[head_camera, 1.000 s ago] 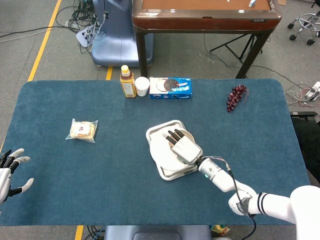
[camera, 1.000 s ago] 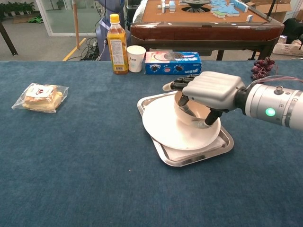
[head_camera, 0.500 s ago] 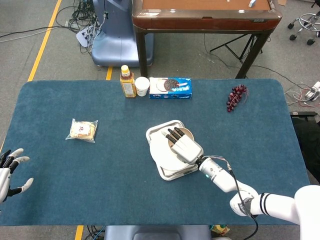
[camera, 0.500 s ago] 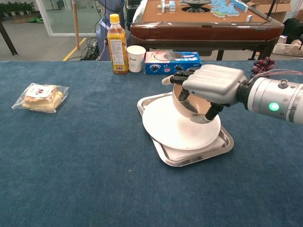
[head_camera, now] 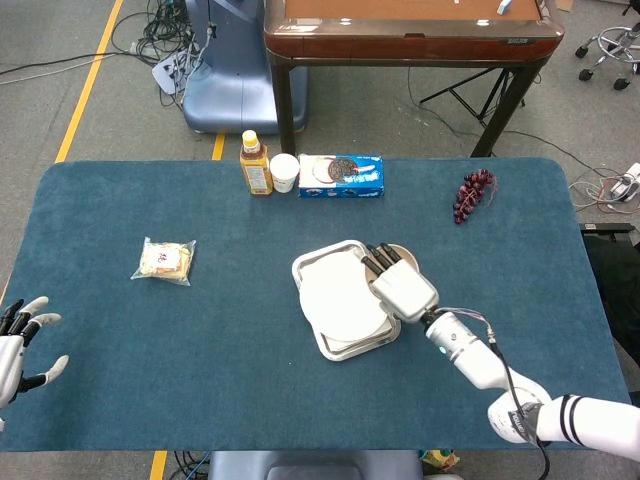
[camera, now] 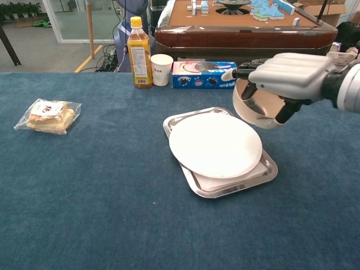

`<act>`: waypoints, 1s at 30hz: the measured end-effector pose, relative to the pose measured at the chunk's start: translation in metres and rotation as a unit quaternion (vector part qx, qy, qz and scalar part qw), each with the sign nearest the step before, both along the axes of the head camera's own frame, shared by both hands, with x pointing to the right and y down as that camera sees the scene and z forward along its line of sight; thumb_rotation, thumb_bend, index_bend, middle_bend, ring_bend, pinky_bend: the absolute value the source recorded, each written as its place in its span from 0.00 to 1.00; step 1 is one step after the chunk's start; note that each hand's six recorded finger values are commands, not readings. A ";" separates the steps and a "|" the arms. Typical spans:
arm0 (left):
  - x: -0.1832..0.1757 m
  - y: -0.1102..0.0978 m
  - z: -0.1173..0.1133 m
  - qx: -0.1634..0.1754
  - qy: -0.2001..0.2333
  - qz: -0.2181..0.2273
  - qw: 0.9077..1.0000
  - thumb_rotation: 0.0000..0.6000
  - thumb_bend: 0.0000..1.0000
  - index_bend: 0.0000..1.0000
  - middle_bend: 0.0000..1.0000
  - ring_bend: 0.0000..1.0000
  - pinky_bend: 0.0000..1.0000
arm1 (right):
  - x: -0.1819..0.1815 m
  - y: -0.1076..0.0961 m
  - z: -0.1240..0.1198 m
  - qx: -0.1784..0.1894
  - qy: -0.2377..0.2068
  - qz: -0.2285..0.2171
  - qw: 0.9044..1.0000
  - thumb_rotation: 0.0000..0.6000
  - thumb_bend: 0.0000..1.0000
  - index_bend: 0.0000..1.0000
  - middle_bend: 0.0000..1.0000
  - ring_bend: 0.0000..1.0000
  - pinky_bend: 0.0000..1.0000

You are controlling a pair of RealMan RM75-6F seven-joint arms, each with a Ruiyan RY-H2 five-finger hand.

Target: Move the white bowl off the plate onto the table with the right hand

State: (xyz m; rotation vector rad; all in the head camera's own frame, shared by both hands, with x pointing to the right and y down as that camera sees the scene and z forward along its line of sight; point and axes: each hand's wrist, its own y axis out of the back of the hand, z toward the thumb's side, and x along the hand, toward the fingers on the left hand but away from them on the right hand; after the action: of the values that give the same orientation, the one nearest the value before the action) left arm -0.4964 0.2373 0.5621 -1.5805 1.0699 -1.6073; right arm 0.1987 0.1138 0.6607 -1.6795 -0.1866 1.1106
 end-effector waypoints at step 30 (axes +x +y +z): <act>0.002 0.001 0.003 -0.005 -0.001 0.002 1.000 1.00 0.23 0.32 0.16 0.06 0.26 | 0.091 0.025 0.047 -0.087 0.021 0.134 0.987 1.00 0.25 0.58 0.07 0.00 0.09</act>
State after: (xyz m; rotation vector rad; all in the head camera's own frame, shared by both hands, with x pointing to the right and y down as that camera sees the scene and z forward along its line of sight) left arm -0.4939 0.2381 0.5649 -1.5863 1.0590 -1.6137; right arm 0.2898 0.1390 0.7082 -1.8210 -0.3037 1.3948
